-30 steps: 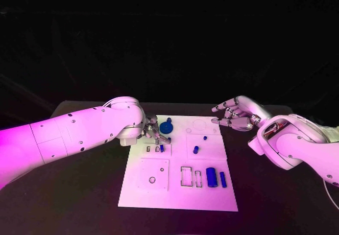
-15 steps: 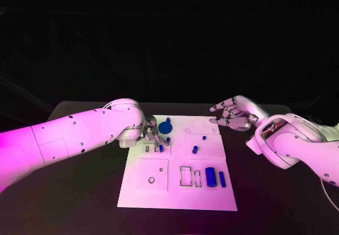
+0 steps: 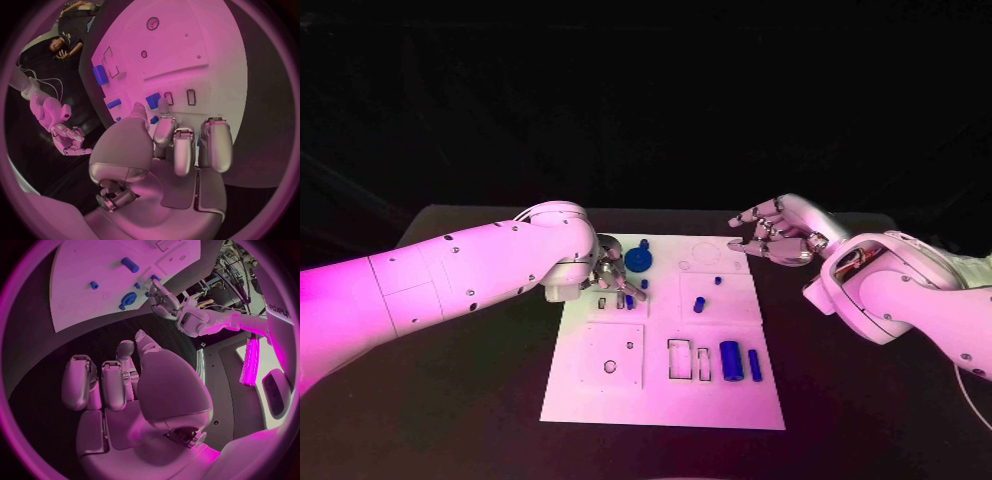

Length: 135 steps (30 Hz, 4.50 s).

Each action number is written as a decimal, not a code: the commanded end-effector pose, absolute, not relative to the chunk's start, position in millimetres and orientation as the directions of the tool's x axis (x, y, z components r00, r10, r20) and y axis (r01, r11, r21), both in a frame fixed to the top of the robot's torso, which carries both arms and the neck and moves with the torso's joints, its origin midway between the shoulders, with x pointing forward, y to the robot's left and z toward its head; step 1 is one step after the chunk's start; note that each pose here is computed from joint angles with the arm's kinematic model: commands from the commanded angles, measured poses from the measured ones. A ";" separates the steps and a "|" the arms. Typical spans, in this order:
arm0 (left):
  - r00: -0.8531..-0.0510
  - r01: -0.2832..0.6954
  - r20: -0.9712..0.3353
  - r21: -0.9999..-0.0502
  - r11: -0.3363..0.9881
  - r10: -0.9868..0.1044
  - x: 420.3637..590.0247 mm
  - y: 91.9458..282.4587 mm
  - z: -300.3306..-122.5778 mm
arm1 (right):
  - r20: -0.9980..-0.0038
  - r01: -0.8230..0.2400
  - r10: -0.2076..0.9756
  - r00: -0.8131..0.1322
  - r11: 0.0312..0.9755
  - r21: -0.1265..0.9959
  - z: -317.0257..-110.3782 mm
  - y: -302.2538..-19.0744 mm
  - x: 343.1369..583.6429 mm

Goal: Assemble the parts on the task board

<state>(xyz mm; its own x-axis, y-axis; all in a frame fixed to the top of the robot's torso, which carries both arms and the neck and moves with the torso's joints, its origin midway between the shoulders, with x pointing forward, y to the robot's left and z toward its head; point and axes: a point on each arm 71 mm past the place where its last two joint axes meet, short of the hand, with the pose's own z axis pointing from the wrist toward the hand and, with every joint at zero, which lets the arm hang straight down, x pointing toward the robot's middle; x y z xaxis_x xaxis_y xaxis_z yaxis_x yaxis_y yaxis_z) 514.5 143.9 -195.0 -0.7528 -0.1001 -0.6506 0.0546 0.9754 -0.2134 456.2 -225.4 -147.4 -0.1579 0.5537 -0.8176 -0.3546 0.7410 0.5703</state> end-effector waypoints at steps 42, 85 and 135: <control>-0.767 0.020 -0.620 -0.281 0.960 -0.165 508.7 144.2 -196.4 | -0.826 -0.354 0.534 -0.181 0.748 0.562 -151.3 -222.7 458.4; -0.598 0.038 -0.780 -0.254 0.967 -0.181 484.2 164.8 -208.9 | -0.824 -0.336 0.535 -0.186 0.753 0.565 -154.6 -225.6 460.3; -0.670 0.042 -0.730 -0.220 0.975 -0.136 488.0 160.2 -217.4 | -0.816 -0.336 0.543 -0.199 0.744 0.577 -155.3 -223.2 459.9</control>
<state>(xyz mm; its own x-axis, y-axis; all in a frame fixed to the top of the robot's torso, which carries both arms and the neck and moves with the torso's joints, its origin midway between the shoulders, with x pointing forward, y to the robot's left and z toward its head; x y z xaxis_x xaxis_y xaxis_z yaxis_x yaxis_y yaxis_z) 491.2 162.2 -211.7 -0.6356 -0.1537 -0.7566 0.0369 0.9728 -0.2287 460.5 -224.9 -154.8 -0.1881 0.5469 -0.8158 -0.3307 0.7469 0.5769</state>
